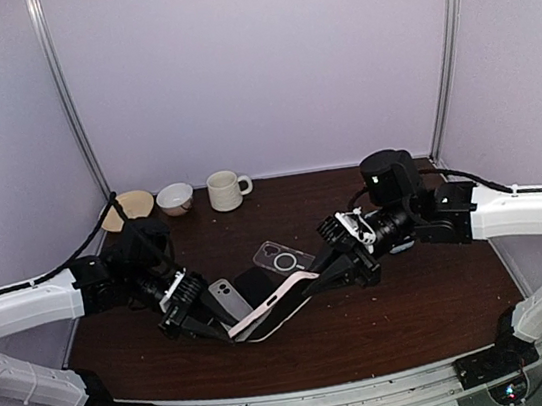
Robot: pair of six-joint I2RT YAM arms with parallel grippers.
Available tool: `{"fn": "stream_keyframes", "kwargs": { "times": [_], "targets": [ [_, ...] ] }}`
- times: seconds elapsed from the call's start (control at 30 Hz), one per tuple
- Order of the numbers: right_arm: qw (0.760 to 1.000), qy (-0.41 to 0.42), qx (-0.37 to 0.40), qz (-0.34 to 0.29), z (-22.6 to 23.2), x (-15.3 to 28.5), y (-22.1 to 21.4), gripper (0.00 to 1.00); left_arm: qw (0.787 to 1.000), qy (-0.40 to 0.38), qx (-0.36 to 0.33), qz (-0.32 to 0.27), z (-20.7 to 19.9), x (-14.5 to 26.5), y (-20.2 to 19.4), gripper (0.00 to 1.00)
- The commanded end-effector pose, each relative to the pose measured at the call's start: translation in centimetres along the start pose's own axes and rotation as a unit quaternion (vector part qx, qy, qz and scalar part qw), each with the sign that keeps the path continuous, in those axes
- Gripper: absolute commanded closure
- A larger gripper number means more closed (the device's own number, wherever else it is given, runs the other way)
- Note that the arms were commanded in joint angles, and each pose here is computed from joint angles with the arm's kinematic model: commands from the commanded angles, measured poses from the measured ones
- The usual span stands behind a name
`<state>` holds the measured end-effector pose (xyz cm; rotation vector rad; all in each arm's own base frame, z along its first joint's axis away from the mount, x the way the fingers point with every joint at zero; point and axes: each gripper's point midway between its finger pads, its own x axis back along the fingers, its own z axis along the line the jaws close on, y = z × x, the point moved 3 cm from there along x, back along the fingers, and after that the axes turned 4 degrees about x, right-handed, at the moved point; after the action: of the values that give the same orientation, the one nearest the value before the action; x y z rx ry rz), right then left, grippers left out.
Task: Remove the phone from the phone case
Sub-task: Remove the top left corner of the phone from the phone case.
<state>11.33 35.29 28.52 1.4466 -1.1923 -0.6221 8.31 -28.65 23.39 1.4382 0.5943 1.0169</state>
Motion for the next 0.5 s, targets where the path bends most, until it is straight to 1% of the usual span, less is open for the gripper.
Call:
{"fn": "stream_keyframes", "kwargs": {
  "times": [0.0, 0.17, 0.47],
  "targets": [
    [0.995, 0.051, 0.05, -0.063, 0.8, -0.2, 3.9, 1.0, 0.999, -0.006, -0.031, -0.013, 0.5, -0.2, 1.1, 0.79],
    [0.994, 0.07, 0.051, -0.065, 0.9, -0.8, 3.8, 1.0, 0.999, -0.022, -0.031, -0.026, 0.0, -0.1, 1.5, 0.8],
    [0.992, 0.093, 0.057, -0.07, 1.0, -1.9, 3.7, 1.0, 0.999, -0.027, -0.034, -0.028, -0.2, -0.3, 1.6, 0.83]
  ]
}}
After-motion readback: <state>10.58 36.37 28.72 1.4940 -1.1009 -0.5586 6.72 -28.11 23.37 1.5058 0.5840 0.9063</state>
